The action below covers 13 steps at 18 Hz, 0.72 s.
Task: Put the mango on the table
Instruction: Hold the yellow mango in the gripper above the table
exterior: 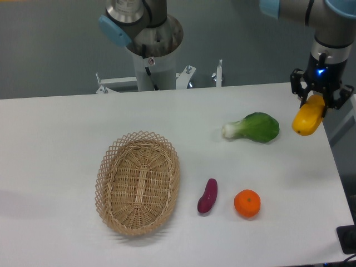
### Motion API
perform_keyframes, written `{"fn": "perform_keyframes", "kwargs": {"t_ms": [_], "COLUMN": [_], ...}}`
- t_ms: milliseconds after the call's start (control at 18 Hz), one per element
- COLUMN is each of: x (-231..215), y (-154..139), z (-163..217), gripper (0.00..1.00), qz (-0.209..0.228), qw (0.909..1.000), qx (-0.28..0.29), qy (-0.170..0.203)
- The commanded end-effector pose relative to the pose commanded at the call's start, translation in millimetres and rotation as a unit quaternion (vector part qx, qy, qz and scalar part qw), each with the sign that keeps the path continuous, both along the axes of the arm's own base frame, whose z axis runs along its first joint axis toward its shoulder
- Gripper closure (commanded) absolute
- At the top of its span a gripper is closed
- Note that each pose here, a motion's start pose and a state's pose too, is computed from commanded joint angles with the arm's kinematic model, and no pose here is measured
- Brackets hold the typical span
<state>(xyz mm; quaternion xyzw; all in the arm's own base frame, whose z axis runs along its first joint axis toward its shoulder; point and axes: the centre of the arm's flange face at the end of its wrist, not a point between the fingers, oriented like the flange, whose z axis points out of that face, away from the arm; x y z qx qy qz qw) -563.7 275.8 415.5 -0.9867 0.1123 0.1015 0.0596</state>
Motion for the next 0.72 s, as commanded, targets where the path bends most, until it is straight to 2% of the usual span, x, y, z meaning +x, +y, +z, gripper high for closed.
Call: {"fn": "perform_keyframes", "kwargs": {"t_ms": [556,722], "x": [4,10], "y": [5,13], "z": [-9,-27], "gripper": [0.57,0.57], "qz": [0.002,0.038], "qw": [1.0,0.999], "qx": [-0.002,0.005], "qy": [-0.008,-0.021]}}
